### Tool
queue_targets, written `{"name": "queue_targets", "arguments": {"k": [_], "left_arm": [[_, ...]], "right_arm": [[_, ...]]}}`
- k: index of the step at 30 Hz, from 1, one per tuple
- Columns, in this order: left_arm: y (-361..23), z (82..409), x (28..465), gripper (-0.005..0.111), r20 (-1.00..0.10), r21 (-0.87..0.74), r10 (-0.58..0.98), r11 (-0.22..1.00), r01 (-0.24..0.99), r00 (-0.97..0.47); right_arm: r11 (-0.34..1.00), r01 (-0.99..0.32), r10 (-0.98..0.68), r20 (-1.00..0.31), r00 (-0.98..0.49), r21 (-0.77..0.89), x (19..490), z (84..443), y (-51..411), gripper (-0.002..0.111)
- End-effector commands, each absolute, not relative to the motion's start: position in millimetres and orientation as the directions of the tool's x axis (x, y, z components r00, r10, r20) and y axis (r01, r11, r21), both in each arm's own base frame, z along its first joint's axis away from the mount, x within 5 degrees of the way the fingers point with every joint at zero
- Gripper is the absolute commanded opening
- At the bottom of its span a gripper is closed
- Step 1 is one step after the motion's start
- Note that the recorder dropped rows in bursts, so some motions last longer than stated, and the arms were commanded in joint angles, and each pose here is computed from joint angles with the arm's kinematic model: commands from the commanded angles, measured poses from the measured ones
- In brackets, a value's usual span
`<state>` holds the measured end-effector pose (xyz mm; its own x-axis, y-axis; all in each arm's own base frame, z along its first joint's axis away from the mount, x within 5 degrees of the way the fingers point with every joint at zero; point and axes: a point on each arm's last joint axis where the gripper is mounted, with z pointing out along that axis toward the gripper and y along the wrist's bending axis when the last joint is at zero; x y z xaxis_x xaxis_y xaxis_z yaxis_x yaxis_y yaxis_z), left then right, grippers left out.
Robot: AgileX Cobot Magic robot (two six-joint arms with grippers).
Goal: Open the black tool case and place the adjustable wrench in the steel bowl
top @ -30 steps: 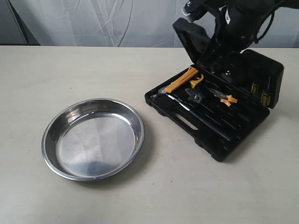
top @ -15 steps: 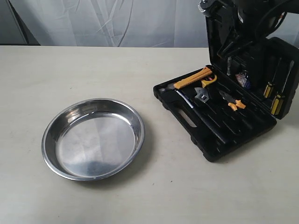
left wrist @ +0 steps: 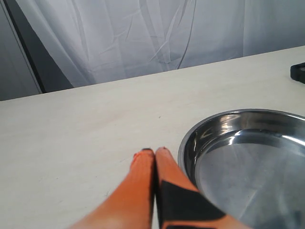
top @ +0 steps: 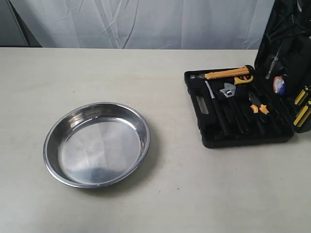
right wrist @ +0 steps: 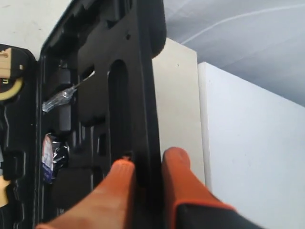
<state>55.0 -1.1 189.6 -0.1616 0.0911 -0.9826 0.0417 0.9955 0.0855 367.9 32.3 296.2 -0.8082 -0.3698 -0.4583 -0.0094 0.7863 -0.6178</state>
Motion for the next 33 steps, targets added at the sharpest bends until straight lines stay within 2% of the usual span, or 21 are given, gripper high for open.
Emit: {"name": "queue_targets", "arguments": {"k": [1, 12, 14, 17, 20, 22, 24, 28, 30, 31, 32, 33], "left_arm": [[-1, 192, 55, 0.000, -0.985, 0.084, 0.089, 0.995, 0.044, -0.147], [-1, 192, 55, 0.000, -0.985, 0.084, 0.089, 0.995, 0.044, -0.147], [-1, 192, 55, 0.000, -0.985, 0.084, 0.089, 0.995, 0.044, -0.147], [-1, 192, 55, 0.000, -0.985, 0.084, 0.089, 0.995, 0.044, -0.147], [-1, 192, 55, 0.000, -0.985, 0.084, 0.089, 0.995, 0.044, -0.147], [-1, 192, 55, 0.000, -0.985, 0.084, 0.089, 0.995, 0.044, -0.147], [-1, 192, 55, 0.000, -0.985, 0.084, 0.089, 0.995, 0.044, -0.147], [-1, 192, 55, 0.000, -0.985, 0.084, 0.089, 0.995, 0.044, -0.147], [-1, 192, 55, 0.000, -0.985, 0.084, 0.089, 0.995, 0.044, -0.147], [-1, 192, 55, 0.000, -0.985, 0.084, 0.089, 0.995, 0.044, -0.147], [-1, 192, 55, 0.000, -0.985, 0.084, 0.089, 0.995, 0.044, -0.147], [-1, 192, 55, 0.000, -0.985, 0.084, 0.089, 0.995, 0.044, -0.147]], "right_arm": [[0.799, 0.060, -0.318, -0.505, -0.802, -0.599, 371, 298, 21, -0.001], [0.792, 0.060, -0.308, -0.482, -0.820, -0.608, 369, 298, 19, -0.001], [0.790, 0.061, -0.306, -0.479, -0.823, -0.610, 368, 298, 19, 0.002], [0.777, 0.058, -0.314, -0.466, -0.827, -0.626, 368, 298, 18, 0.019], [0.764, 0.061, -0.318, -0.456, -0.832, -0.643, 367, 299, 16, 0.046], [0.751, 0.083, -0.308, -0.458, -0.834, -0.655, 367, 300, 14, 0.059], [0.738, 0.121, -0.288, -0.471, -0.834, -0.664, 366, 302, 12, 0.061], [0.755, 0.190, -0.237, -0.530, -0.814, -0.628, 365, 306, 11, 0.059], [0.873, 0.175, -0.151, -0.594, -0.790, -0.456, 368, 298, 25, 0.039], [0.931, 0.107, -0.126, -0.583, -0.802, -0.349, 372, 285, 37, 0.014], [0.945, 0.063, -0.141, -0.576, -0.806, -0.320, 375, 279, 42, 0.002], [0.967, -0.035, -0.176, -0.555, -0.813, -0.254, 383, 262, 53, 0.002]]}}
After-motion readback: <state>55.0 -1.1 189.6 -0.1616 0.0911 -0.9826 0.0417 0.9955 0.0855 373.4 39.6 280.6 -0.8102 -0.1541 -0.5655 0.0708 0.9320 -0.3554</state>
